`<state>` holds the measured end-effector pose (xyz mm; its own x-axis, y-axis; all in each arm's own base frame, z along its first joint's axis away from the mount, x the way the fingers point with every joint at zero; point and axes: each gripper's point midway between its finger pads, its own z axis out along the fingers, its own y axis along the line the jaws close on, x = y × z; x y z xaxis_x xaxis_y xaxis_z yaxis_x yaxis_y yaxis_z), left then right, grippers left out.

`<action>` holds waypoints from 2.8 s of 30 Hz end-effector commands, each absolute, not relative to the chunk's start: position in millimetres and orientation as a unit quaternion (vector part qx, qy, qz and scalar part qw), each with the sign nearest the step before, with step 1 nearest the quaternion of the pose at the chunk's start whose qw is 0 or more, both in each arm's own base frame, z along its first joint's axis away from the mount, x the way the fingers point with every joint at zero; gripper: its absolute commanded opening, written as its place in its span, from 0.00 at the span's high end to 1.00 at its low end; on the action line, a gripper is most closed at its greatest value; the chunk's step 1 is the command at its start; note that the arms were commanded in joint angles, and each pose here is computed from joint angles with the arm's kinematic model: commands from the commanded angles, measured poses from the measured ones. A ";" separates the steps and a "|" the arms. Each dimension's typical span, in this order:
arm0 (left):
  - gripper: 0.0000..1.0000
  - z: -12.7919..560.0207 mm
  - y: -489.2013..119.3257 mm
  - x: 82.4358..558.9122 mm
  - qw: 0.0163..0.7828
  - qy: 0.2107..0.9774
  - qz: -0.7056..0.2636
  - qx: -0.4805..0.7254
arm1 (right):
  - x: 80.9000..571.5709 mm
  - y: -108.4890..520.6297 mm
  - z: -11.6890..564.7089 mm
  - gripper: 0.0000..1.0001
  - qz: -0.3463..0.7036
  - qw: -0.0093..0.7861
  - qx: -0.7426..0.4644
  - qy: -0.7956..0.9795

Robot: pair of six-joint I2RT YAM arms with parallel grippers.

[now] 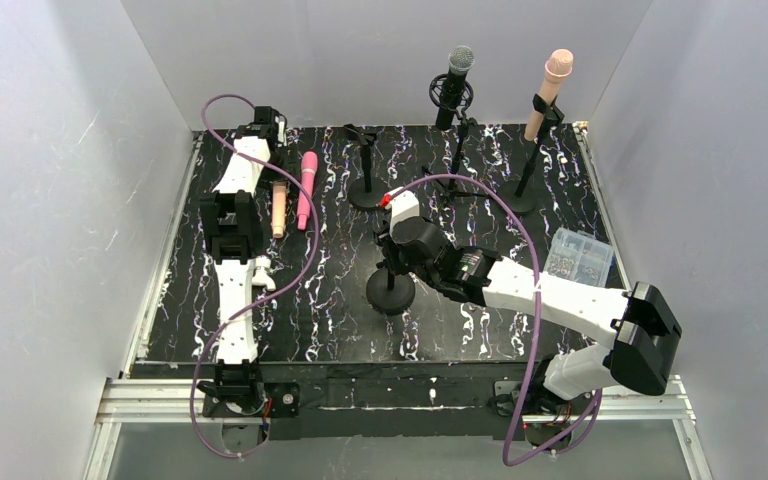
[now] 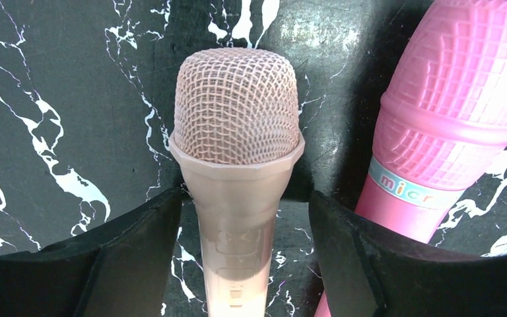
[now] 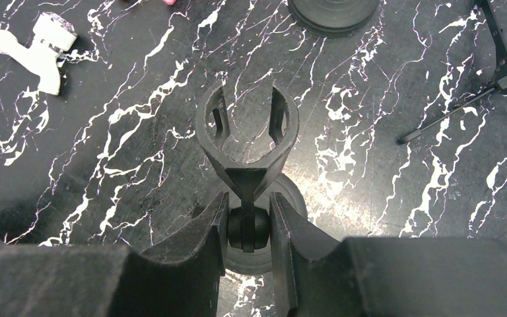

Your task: Remove the microphone from the stand

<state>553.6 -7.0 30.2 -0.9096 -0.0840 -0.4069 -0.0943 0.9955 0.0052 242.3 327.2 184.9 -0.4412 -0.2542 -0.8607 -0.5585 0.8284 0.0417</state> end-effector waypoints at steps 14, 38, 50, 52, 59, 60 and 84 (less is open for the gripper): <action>0.01 115.2 6.7 565.2 0.292 0.954 0.039 -0.050 | 211.7 288.8 118.2 0.99 0.081 0.358 -0.302 0.880; 0.01 281.9 -32.4 491.1 0.442 0.892 -0.049 -0.080 | 270.6 309.3 161.3 0.99 0.056 0.503 -0.240 0.828; 0.01 291.9 -108.1 378.0 0.442 0.879 -0.175 -0.040 | 322.5 336.7 180.0 0.99 0.063 0.564 -0.210 0.796; 0.01 284.7 -112.5 360.0 0.437 0.878 -0.188 -0.042 | 330.3 342.2 182.9 0.99 0.065 0.570 -0.207 0.793; 0.01 243.5 -130.6 301.5 0.393 0.889 -0.233 -0.041 | 341.4 354.1 194.4 0.99 0.077 0.584 -0.196 0.784; 0.01 235.1 -137.4 294.9 0.383 0.890 -0.244 -0.041 | 341.6 354.6 195.5 0.99 0.079 0.584 -0.195 0.784; 0.18 128.5 -297.7 291.2 0.510 0.777 -0.352 0.109 | 285.8 314.5 185.6 0.99 0.154 0.521 -0.150 0.826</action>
<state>273.9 -277.0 87.2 -0.6546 -0.1343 -0.7439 0.3752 0.7966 -0.4740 297.7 320.8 197.9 -0.3535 -0.0859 -0.9315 -0.4003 0.9139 0.0676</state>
